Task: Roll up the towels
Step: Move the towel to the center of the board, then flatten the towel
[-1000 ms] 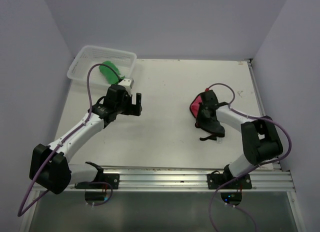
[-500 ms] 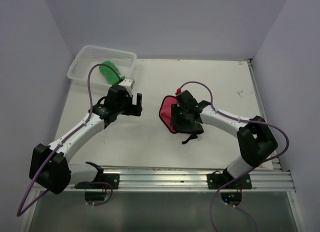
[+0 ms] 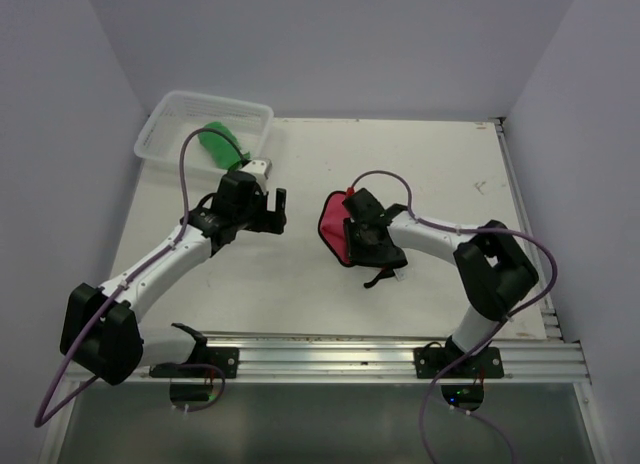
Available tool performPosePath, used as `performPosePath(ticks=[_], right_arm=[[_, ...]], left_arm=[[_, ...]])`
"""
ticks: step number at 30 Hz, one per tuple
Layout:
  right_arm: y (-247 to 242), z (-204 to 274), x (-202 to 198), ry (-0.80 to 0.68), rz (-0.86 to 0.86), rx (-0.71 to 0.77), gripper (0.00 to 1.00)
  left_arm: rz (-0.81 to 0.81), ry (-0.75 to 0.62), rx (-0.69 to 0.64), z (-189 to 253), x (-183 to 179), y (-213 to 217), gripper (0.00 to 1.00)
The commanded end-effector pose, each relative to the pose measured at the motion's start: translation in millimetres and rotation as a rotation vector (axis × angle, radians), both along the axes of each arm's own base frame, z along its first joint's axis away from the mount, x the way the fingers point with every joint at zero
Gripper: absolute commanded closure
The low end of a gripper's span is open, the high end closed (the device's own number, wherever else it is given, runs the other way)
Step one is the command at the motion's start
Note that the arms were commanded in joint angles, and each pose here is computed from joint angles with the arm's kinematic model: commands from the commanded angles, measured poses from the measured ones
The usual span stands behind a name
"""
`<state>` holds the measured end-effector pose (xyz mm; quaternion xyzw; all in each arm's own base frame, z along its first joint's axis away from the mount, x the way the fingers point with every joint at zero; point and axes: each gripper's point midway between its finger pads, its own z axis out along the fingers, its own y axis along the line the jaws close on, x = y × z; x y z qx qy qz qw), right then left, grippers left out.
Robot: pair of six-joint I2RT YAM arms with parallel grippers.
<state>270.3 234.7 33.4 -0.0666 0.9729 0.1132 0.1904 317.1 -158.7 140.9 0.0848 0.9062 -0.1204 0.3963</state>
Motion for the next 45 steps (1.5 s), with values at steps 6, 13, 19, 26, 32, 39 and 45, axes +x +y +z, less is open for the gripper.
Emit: performPosePath(ticks=[6, 13, 19, 26, 32, 39, 45], right_arm=[[4, -17, 12, -0.023, 0.023, -0.065, 0.68], [4, -15, 6, -0.022, 0.018, -0.06, 0.84], [8, 13, 4, -0.056, 0.017, 0.002, 0.99], [26, 80, 0, -0.111, 0.055, 0.143, 1.0], [31, 140, -14, -0.148, 0.11, 0.241, 1.0], [15, 159, -41, -0.137, 0.149, 0.254, 1.0], [-2, 118, -78, -0.061, 0.22, 0.252, 1.0]], left_arm=[[-0.015, -0.018, -0.006, 8, 5, -7, 0.01], [-0.016, -0.016, 0.001, 8, 6, -6, 0.01], [-0.023, -0.011, -0.002, 8, 5, -8, 0.01], [-0.023, -0.012, -0.021, 10, 4, -10, 0.01], [-0.035, -0.001, -0.142, 12, 5, -30, 0.0], [0.004, 0.003, -0.185, 7, 36, -48, 0.0], [0.053, 0.067, -0.2, -6, 58, -61, 0.01]])
